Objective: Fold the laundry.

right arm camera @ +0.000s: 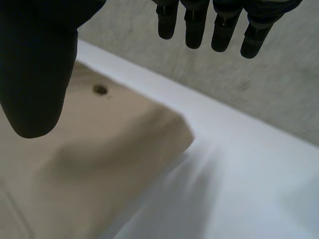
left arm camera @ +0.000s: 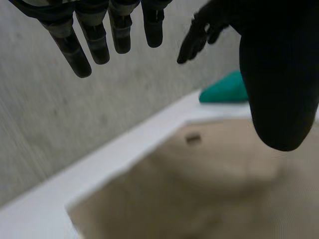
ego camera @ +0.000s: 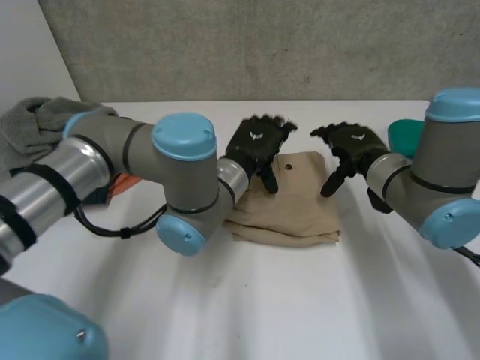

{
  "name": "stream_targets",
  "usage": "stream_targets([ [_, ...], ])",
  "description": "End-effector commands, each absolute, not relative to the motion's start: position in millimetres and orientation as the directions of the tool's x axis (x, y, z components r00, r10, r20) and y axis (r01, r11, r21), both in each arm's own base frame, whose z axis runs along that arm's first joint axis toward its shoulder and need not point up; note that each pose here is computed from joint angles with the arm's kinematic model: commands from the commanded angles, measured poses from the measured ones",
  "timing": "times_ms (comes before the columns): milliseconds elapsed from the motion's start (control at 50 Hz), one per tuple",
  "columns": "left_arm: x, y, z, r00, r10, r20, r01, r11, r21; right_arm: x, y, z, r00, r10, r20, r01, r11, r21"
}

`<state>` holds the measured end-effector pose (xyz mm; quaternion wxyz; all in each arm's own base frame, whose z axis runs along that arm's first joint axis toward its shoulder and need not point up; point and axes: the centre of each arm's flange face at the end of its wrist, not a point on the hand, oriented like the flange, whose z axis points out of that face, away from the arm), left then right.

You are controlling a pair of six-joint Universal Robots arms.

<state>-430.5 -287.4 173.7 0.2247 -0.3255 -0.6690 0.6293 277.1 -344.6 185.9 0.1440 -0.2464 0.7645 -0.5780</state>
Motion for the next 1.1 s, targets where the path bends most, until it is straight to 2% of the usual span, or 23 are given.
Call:
stream_targets([
  [20,-410.9,-296.9,141.7,-0.743,0.656,-0.13,0.271,0.117,-0.955,281.6,-350.2,140.2,-0.827,-0.562,0.016,-0.25,0.341,-0.906],
  [60,-402.4,-298.7,136.9,-0.757,0.635,-0.152,0.311,0.146,-0.939,282.0,-350.4,128.7,-0.825,-0.565,0.018,-0.27,0.365,-0.891],
  [140,-393.7,-297.9,133.1,-0.747,0.63,-0.212,0.388,0.154,-0.909,282.6,-351.3,123.5,-0.826,-0.562,0.029,-0.282,0.37,-0.885],
  [200,-391.9,-293.2,130.6,-0.721,0.645,-0.252,0.441,0.147,-0.885,282.9,-351.2,128.5,-0.825,-0.563,0.052,-0.295,0.35,-0.889],
  [280,-393.6,-286.8,132.0,-0.703,0.66,-0.265,0.46,0.138,-0.877,283.5,-349.4,155.2,-0.814,-0.568,0.122,-0.323,0.268,-0.907],
  [300,-393.9,-286.7,135.5,-0.704,0.66,-0.263,0.455,0.133,-0.881,282.6,-347.7,168.4,-0.807,-0.569,0.158,-0.338,0.226,-0.914],
  [360,-393.9,-285.8,165.6,-0.711,0.652,-0.264,0.418,0.09,-0.904,280.2,-343.9,180.4,-0.796,-0.566,0.214,-0.372,0.179,-0.911],
  [480,-392.9,-279.2,223.0,-0.712,0.653,-0.258,0.336,-0.005,-0.942,278.1,-320.7,186.8,-0.773,-0.52,0.365,-0.468,0.077,-0.881],
  [560,-393.7,-268.6,265.3,-0.666,0.707,-0.238,0.252,-0.087,-0.964,287.4,-285.6,183.1,-0.748,-0.511,0.424,-0.498,0.011,-0.867],
  [620,-394.7,-262.7,279.4,-0.628,0.748,-0.214,0.207,-0.105,-0.973,288.4,-258.9,167.8,-0.734,-0.531,0.423,-0.502,0.004,-0.865],
  [700,-398.1,-250.4,294.3,-0.516,0.841,-0.163,0.136,-0.107,-0.985,289.4,-231.8,142.1,-0.708,-0.57,0.416,-0.511,0.007,-0.86],
  [720,-398.3,-246.5,297.7,-0.465,0.874,-0.14,0.114,-0.098,-0.989,291.3,-226.7,138.6,-0.703,-0.578,0.415,-0.508,0.0,-0.861],
  [820,-398.4,-235.2,294.7,-0.358,0.931,-0.076,0.099,-0.043,-0.994,303.5,-217.3,117.7,-0.704,-0.583,0.405,-0.462,-0.057,-0.885],
  [860,-398.9,-231.4,289.9,-0.337,0.939,-0.063,0.107,-0.028,-0.994,306.2,-221.0,110.0,-0.708,-0.578,0.407,-0.458,-0.064,-0.887],
  [1100,-397.9,-230.2,280.5,-0.337,0.94,-0.047,0.125,-0.005,-0.992,328.5,-259.7,93.7,-0.742,-0.513,0.431,-0.43,-0.128,-0.893],
])
